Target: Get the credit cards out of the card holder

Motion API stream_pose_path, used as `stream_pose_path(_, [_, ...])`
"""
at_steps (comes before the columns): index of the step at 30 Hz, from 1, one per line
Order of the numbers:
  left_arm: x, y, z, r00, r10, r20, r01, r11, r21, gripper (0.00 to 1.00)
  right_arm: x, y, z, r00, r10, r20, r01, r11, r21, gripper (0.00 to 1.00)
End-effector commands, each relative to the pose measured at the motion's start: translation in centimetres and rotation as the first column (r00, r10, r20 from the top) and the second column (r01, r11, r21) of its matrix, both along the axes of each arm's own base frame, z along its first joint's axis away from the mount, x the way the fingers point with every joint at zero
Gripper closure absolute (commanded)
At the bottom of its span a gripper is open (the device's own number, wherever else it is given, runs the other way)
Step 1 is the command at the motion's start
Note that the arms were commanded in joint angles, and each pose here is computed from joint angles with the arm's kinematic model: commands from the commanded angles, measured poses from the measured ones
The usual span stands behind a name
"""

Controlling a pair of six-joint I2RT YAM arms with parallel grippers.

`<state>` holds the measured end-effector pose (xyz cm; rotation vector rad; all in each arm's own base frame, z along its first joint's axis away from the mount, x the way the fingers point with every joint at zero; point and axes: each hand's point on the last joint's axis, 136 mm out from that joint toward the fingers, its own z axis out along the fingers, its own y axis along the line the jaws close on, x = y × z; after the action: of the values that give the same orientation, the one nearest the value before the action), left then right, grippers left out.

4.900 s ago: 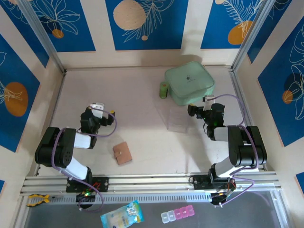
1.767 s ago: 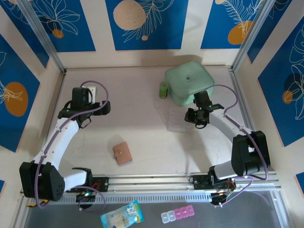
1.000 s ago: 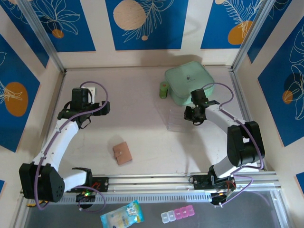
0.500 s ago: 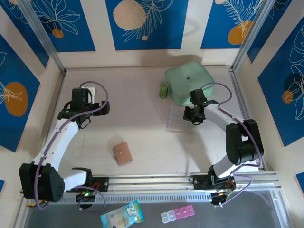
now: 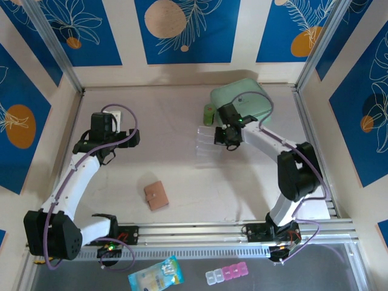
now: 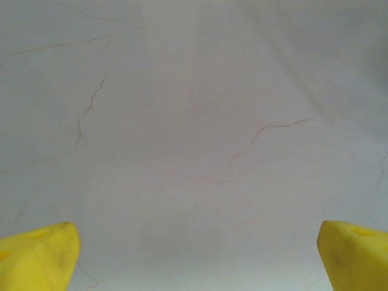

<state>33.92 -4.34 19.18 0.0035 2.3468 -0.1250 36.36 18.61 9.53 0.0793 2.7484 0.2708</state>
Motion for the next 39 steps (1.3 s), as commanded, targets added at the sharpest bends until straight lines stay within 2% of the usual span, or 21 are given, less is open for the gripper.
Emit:
stream_pose_path(1, [-0.3,0.0,0.1,1.000,-0.010,0.009,0.009,1.000,0.014,0.00,0.5,2.3,-0.1,1.000,-0.010,-0.020,0.009,1.000,-0.020,0.94])
stream_pose_path(7, [-0.4,-0.1,0.0,1.000,-0.012,0.007,0.012,1.000,0.011,0.00,2.2,4.9,-1.2,0.999,0.011,-0.032,-0.012,0.998,-0.057,0.94])
stream_pose_path(16, [-0.3,-0.1,-0.1,1.000,-0.012,0.003,0.012,1.000,0.011,0.00,4.0,5.6,-2.4,0.999,0.005,-0.033,-0.009,0.994,-0.105,0.94])
stream_pose_path(39, [-0.2,-0.1,-0.6,1.000,-0.010,-0.010,0.010,1.000,0.013,0.00,4.3,7.0,-2.2,0.999,0.051,-0.018,-0.053,0.991,-0.126,0.88])
